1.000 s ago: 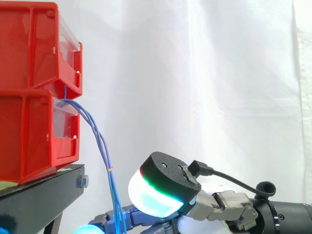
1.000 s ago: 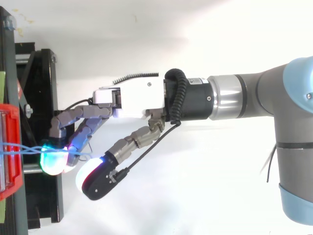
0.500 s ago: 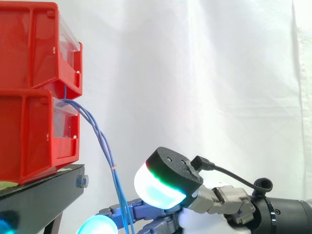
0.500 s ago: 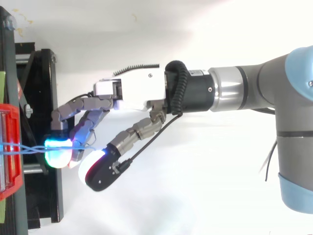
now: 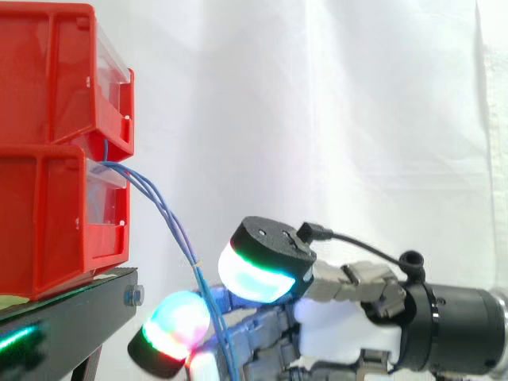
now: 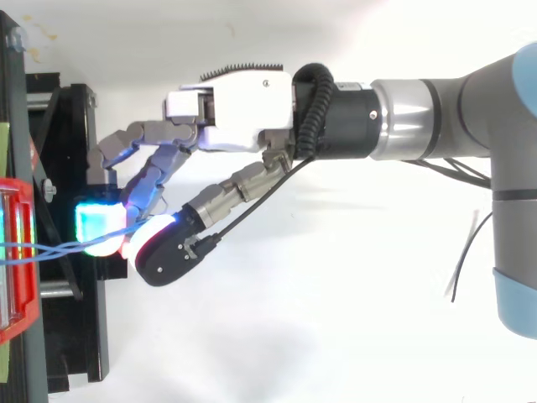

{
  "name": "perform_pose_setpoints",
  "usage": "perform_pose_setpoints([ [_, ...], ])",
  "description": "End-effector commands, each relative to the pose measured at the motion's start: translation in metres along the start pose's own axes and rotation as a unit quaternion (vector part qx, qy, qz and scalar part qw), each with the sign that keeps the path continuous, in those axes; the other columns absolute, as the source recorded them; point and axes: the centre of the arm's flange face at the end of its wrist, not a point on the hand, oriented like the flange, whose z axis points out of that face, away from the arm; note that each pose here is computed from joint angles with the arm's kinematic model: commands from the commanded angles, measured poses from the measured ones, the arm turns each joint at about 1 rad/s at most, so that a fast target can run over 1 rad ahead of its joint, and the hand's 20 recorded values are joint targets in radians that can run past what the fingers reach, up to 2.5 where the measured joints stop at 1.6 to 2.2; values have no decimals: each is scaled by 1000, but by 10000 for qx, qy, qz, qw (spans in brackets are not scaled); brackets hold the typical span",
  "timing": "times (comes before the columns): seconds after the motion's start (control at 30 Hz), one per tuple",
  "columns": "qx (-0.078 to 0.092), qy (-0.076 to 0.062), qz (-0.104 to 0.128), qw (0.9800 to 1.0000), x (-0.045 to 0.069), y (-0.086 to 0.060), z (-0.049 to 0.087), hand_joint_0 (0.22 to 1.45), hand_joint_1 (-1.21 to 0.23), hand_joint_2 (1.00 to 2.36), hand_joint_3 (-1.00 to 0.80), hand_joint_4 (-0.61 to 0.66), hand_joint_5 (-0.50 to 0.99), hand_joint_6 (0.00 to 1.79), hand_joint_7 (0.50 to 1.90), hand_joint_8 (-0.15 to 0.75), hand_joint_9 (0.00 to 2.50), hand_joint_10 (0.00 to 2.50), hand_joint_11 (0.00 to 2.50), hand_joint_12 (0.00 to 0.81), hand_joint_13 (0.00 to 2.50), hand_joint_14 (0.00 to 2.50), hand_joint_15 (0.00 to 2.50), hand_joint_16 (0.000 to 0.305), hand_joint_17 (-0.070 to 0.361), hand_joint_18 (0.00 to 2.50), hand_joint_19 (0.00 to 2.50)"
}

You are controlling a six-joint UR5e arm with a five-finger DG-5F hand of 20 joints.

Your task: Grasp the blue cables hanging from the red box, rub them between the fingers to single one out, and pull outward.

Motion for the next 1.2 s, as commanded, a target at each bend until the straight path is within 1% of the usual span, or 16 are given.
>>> perform_pose_setpoints([
  [0.0, 39, -6, -141, 9999, -3, 19, -1, 600, -770, 1014, -277, 150, -162, 811, 994, 282, 836, 13, 377, 362, 725, 17, 520, 41, 93, 588, 575],
  [0.13, 54, 10, -259, 9996, 3, 22, 0, 603, -780, 1012, -297, 168, -169, 846, 933, 281, 831, 12, 376, 364, 720, 18, 521, 42, 94, 588, 576],
  [0.27, 60, 34, -264, 9996, 7, 22, 0, 600, -787, 1013, -299, 163, -160, 864, 983, 284, 828, 13, 376, 366, 716, 18, 518, 42, 95, 586, 568],
  [0.4, 65, 65, -262, 9996, 9, 22, 0, 609, -799, 1014, -266, 117, -162, 890, 1042, 285, 830, 12, 376, 364, 715, 17, 511, 42, 94, 589, 568],
  [0.47, 88, 74, -246, 9996, 10, 21, 0, 617, -806, 1015, -247, 102, -163, 899, 1070, 287, 830, 11, 387, 364, 714, 19, 516, 42, 95, 593, 560],
  [0.53, 127, 54, -240, 9996, 6, 21, -2, 624, -810, 1015, -251, 102, -163, 905, 1057, 283, 830, 11, 395, 362, 716, 17, 515, 42, 95, 596, 559],
  [0.63, 129, 38, -242, 9996, 4, 21, -2, 637, -821, 1014, -287, 104, -162, 911, 1029, 283, 833, 13, 396, 359, 719, 18, 514, 42, 95, 612, 566],
  [0.67, 129, 38, -242, 9996, 3, 22, -2, 643, -823, 1012, -316, 110, -162, 912, 1014, 284, 834, 11, 397, 359, 722, 18, 521, 42, 95, 614, 564],
  [0.7, 106, 29, -250, 9996, 3, 28, -2, 646, -827, 1012, -339, 111, -162, 912, 1006, 281, 836, 11, 390, 360, 726, 19, 517, 42, 94, 619, 565],
  [0.8, 167, 41, -241, 9996, 3, 26, -3, 631, -843, 1002, -469, 128, -154, 904, 1017, 279, 847, 11, 394, 357, 733, 18, 518, 42, 94, 627, 564],
  [0.83, 190, 35, -248, 9995, 3, 31, -4, 619, -829, 1000, -500, 134, -145, 898, 1029, 282, 863, 11, 396, 355, 742, 19, 526, 41, 93, 629, 564],
  [0.9, 297, 50, -238, 9993, 3, 30, -6, 597, -819, 1000, -500, 137, -138, 893, 1036, 280, 874, 11, 386, 356, 745, 19, 521, 42, 93, 631, 570],
  [0.93, 320, 43, -231, 9992, 2, 34, -7, 583, -815, 1000, -500, 138, -135, 891, 1037, 282, 880, 11, 399, 356, 747, 18, 520, 42, 94, 634, 568],
  [1.03, 366, 46, -230, 9991, 2, 33, -8, 549, -784, 1000, -500, 145, -122, 885, 1056, 290, 921, 11, 394, 366, 776, 17, 518, 42, 95, 651, 579],
  [1.1, 336, 37, -231, 9992, 0, 39, -8, 546, -768, 1000, -500, 145, -116, 882, 1070, 290, 946, 11, 395, 362, 783, 19, 526, 42, 94, 662, 575],
  [1.17, 344, 37, -230, 9991, 1, 40, -8, 548, -744, 1000, -500, 140, -107, 880, 1085, 288, 963, 12, 403, 359, 807, 18, 534, 41, 93, 669, 574],
])
